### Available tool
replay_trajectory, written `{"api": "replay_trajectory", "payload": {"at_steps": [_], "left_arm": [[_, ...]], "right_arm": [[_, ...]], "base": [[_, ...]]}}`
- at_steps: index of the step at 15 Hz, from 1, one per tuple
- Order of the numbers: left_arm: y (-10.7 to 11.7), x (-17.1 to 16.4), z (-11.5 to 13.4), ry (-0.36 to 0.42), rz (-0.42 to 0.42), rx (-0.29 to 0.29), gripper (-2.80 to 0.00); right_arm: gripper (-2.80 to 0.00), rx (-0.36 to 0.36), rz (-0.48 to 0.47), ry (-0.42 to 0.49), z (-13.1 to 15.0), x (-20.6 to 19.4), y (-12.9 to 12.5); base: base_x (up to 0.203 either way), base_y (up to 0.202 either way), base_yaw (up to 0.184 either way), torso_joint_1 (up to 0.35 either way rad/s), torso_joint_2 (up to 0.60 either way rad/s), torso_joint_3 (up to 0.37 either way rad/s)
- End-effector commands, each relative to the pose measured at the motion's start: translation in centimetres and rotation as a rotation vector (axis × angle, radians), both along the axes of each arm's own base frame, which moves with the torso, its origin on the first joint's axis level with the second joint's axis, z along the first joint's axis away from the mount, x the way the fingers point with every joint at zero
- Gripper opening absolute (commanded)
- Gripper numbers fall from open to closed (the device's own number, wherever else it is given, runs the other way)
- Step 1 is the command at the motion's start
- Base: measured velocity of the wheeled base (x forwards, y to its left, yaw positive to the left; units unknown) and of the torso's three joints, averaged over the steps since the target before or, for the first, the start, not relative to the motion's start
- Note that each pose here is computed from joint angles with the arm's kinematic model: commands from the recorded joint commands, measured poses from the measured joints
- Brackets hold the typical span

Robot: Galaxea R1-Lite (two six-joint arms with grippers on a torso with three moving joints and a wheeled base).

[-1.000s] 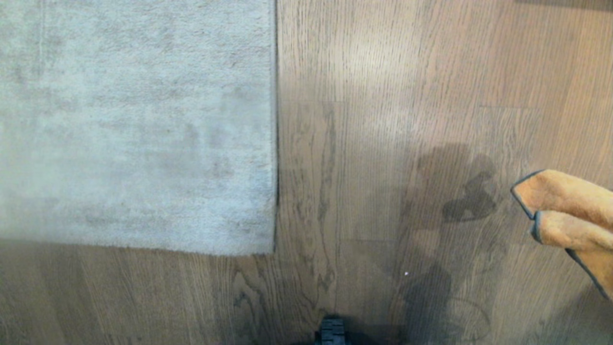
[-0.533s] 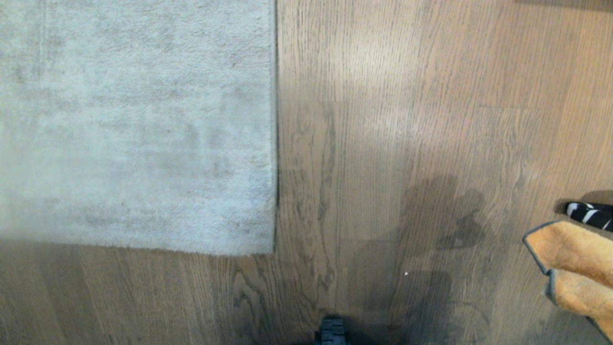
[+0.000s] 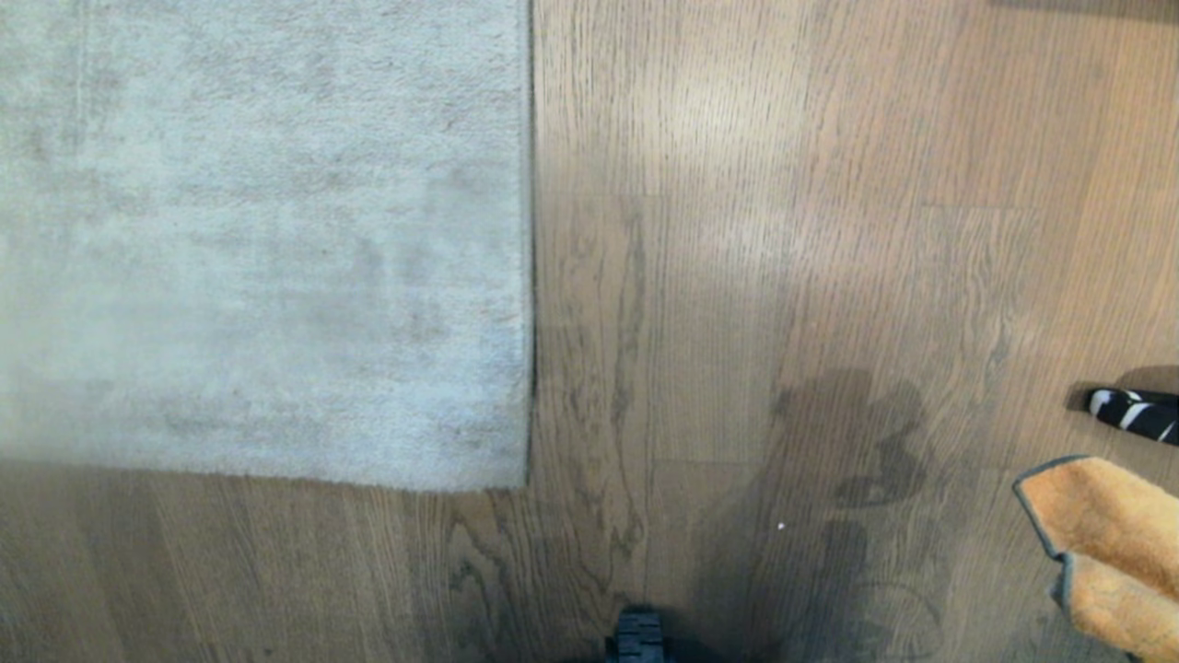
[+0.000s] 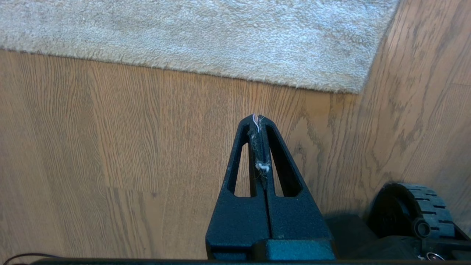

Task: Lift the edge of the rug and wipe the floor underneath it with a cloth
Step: Lift up the carpet

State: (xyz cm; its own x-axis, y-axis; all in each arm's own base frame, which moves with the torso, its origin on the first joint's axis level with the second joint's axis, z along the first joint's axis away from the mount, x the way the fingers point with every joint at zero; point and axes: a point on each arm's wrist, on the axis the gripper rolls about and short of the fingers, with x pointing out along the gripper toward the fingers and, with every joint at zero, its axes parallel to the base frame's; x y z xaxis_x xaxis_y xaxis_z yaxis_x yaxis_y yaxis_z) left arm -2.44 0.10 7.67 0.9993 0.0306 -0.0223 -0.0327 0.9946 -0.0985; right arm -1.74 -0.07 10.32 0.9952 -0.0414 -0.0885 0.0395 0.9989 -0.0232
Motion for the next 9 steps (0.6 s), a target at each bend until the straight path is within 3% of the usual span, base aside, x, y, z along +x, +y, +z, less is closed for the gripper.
{"api": "replay_trajectory", "payload": {"at_steps": [1,9], "left_arm": [[0.0,0.0,0.0,0.0,0.0,0.0,-2.8],[0.0,0.0,0.0,0.001,0.0,0.0,-2.8]], "right_arm": [[-2.8,-0.005,0.004,-0.04,-1.0,-1.1,0.0],[-2.8,-0.022,0.032,0.013,-2.8,-1.1,0.0]], "base": [[0.0,0.0,0.0,0.0,0.0,0.0],[0.0,0.0,0.0,0.0,0.0,0.0]]}}
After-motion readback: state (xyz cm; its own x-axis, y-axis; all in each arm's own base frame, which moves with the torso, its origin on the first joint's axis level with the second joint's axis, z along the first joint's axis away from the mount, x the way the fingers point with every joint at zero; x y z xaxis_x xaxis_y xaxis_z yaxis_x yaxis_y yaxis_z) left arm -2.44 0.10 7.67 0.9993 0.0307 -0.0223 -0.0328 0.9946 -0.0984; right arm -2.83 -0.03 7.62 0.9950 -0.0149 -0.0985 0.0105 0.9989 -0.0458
